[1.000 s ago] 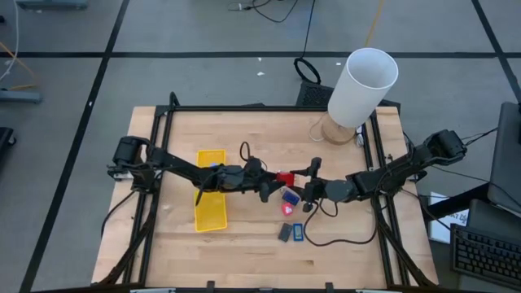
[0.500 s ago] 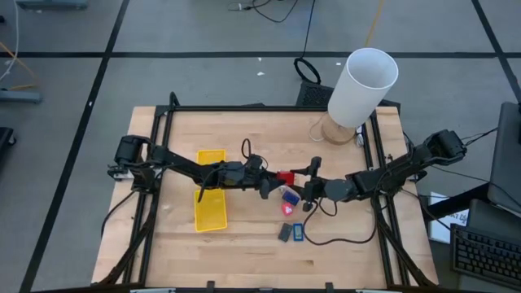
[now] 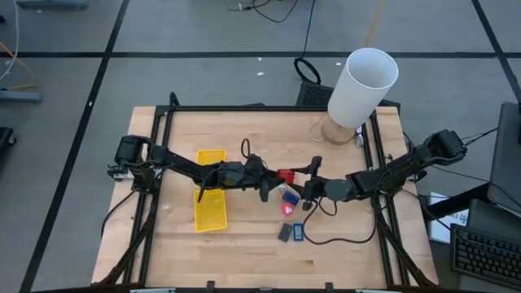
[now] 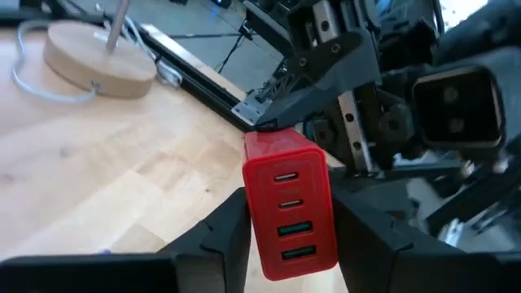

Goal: Pick & Place Office items
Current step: Put the red charger adapter into the top yellow bin

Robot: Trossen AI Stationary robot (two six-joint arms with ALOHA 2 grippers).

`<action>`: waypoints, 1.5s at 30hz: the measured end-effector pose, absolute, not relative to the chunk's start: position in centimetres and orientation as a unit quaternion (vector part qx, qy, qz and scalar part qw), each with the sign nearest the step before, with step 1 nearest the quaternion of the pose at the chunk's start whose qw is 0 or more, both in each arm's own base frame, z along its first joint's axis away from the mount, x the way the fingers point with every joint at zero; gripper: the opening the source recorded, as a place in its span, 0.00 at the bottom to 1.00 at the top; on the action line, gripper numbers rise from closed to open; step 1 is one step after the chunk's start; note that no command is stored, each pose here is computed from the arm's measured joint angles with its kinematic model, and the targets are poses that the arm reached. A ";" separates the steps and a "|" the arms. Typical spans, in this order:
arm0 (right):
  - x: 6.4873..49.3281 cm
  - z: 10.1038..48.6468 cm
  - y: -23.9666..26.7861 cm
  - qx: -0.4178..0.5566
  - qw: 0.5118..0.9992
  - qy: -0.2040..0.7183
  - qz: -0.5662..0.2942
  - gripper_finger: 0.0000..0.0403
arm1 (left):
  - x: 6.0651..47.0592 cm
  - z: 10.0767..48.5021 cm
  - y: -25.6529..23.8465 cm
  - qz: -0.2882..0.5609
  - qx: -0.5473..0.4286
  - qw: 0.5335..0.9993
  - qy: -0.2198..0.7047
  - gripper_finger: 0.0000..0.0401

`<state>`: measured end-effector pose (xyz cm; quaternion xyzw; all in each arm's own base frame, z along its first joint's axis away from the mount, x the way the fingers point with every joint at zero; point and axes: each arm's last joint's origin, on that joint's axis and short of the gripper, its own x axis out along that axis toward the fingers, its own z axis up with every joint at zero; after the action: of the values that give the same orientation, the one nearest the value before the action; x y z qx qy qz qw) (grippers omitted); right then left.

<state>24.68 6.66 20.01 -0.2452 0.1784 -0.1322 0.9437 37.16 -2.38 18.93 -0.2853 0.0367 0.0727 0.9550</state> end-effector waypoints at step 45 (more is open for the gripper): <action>24.8 20.0 6.4 -0.202 0.953 0.174 -0.143 0.57 | 14.5 14.2 -1.9 0.315 -0.185 0.931 0.016 0.30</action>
<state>24.77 6.36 19.99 -0.2022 0.1742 -0.1426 0.9531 14.54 -1.89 14.24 -0.1847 0.0159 0.3147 0.9309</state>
